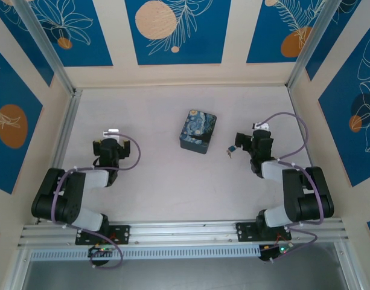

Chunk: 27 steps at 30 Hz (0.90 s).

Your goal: Unlock the padlock with the key

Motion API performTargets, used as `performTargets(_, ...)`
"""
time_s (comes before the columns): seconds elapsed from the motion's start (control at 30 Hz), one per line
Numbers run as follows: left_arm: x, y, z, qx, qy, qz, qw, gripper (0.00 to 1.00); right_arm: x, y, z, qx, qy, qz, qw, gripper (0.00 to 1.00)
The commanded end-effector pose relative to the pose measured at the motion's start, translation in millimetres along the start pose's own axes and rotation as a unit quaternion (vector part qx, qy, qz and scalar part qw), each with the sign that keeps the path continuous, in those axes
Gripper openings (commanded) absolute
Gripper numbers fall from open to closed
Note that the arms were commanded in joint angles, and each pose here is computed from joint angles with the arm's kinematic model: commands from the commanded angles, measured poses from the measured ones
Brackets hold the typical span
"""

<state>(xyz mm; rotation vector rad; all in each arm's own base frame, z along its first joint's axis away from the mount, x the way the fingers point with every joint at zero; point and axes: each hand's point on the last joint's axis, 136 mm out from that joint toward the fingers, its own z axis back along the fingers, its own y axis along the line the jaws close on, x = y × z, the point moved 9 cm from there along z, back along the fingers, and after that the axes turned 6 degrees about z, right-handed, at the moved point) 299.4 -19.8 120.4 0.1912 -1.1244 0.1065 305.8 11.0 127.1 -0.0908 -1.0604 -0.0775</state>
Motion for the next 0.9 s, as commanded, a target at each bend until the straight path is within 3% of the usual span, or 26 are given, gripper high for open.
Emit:
performTargets(0.0,5,-3,-7,-0.065,-0.048,0.011,0.997,1.00,7,7,0,0.055,-0.085,0.032,0.994,1.00)
performTargets(0.07,6,-1,-10,-0.087,-0.032,0.018,0.996,1.00,2,2,-2,0.072,-0.099,0.020,0.992,0.99)
performTargets(0.13,6,1,-12,-0.099,-0.027,0.023,0.994,1.00,1,-5,-7,0.081,-0.056,0.000,0.995,0.99)
performTargets(0.2,6,1,-13,-0.100,-0.024,0.024,0.994,1.00,1,-5,-7,0.089,-0.083,-0.001,0.993,0.99)
performTargets(0.23,6,1,-13,-0.100,-0.025,0.024,0.994,1.00,1,-5,-7,0.086,-0.063,0.001,0.994,0.99)
performTargets(0.87,6,1,-10,-0.100,-0.031,0.023,0.994,1.00,2,-1,-6,0.085,-0.073,0.014,0.994,0.99)
